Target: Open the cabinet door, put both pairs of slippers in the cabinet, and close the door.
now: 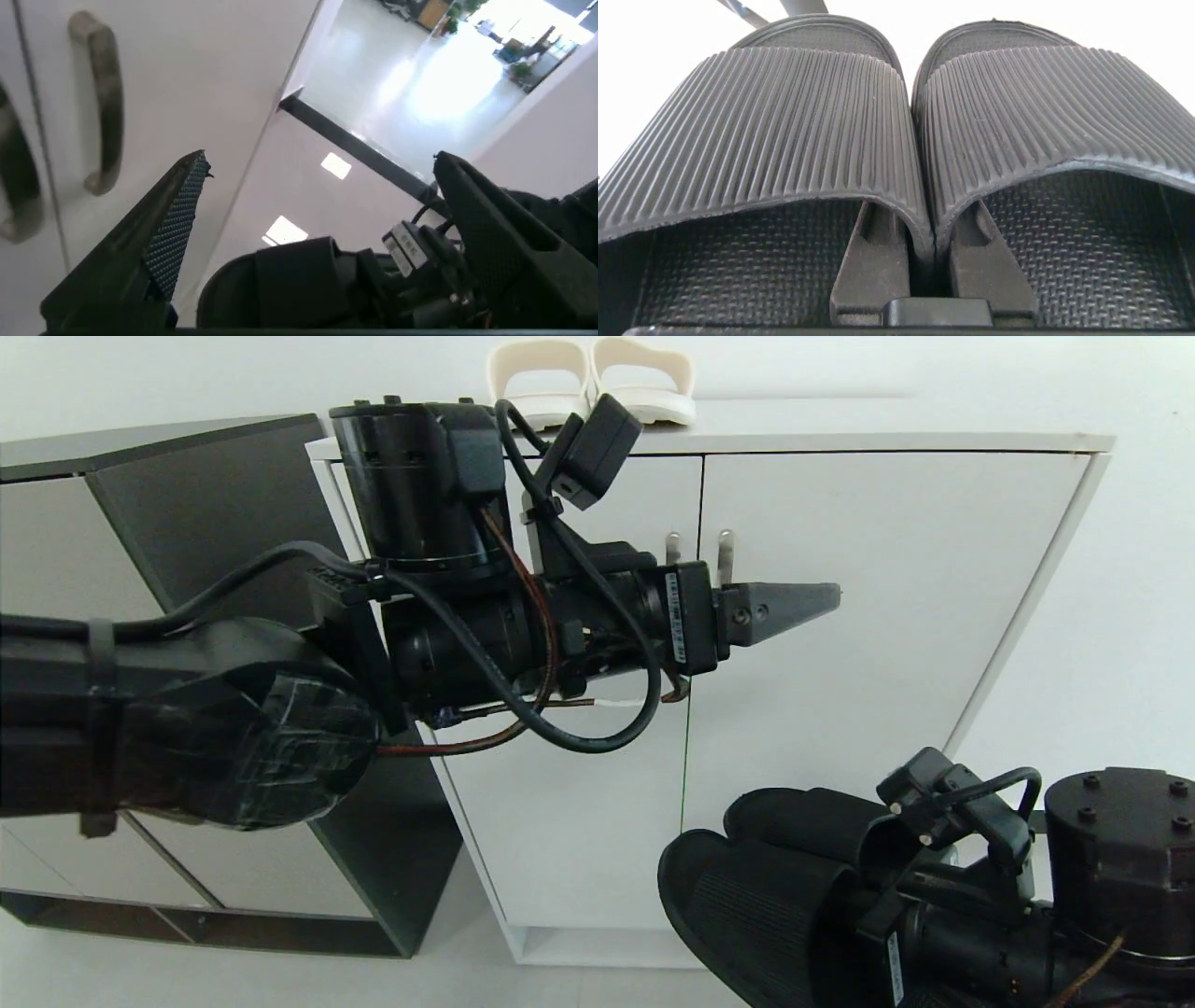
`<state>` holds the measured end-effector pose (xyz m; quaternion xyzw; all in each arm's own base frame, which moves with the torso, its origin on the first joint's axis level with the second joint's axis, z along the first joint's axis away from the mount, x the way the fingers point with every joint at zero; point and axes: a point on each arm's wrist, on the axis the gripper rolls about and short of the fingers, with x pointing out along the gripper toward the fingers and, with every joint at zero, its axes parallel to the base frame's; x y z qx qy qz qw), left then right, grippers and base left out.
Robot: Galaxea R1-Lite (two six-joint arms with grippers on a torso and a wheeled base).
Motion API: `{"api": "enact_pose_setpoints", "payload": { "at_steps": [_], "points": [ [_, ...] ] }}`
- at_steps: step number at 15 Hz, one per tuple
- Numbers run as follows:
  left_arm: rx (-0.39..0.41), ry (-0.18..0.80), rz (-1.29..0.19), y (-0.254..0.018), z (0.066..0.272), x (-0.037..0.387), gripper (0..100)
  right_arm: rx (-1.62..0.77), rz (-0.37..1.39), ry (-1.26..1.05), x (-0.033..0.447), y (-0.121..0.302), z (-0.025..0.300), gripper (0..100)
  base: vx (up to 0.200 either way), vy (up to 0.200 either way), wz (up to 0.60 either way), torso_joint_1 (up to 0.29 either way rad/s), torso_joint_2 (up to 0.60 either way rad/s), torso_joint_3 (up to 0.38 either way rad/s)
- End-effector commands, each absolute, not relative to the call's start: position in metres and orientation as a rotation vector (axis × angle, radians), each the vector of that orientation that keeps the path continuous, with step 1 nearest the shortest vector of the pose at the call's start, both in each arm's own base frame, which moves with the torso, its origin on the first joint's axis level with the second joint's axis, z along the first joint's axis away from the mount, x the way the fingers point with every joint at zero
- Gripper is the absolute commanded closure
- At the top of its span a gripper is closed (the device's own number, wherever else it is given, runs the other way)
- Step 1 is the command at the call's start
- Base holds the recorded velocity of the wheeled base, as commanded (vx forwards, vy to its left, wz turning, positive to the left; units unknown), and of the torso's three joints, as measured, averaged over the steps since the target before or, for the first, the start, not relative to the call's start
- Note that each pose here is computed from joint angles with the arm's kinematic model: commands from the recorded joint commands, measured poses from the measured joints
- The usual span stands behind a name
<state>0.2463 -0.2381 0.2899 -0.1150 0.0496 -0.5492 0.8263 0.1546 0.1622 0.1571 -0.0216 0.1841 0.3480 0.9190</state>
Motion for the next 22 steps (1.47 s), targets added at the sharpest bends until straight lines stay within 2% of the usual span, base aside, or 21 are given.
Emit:
{"api": "enact_pose_setpoints", "payload": {
  "at_steps": [1,9,22],
  "points": [
    [-0.260,0.121,-1.163,-0.245,0.286,0.260,0,-0.043,0.721,0.378,0.154,0.162,0.157,100,0.000,0.000,0.00,0.000,0.00,0.000],
    [-0.221,0.064,-0.997,-0.242,0.286,0.267,0,-0.044,0.718,0.380,0.155,0.162,0.157,100,0.000,0.000,0.00,0.000,0.00,0.000],
    [-0.220,0.075,-0.951,-0.259,0.271,0.303,0,-0.048,0.711,0.387,0.156,0.161,0.155,100,0.000,0.000,0.00,0.000,0.00,0.000]
  ]
}}
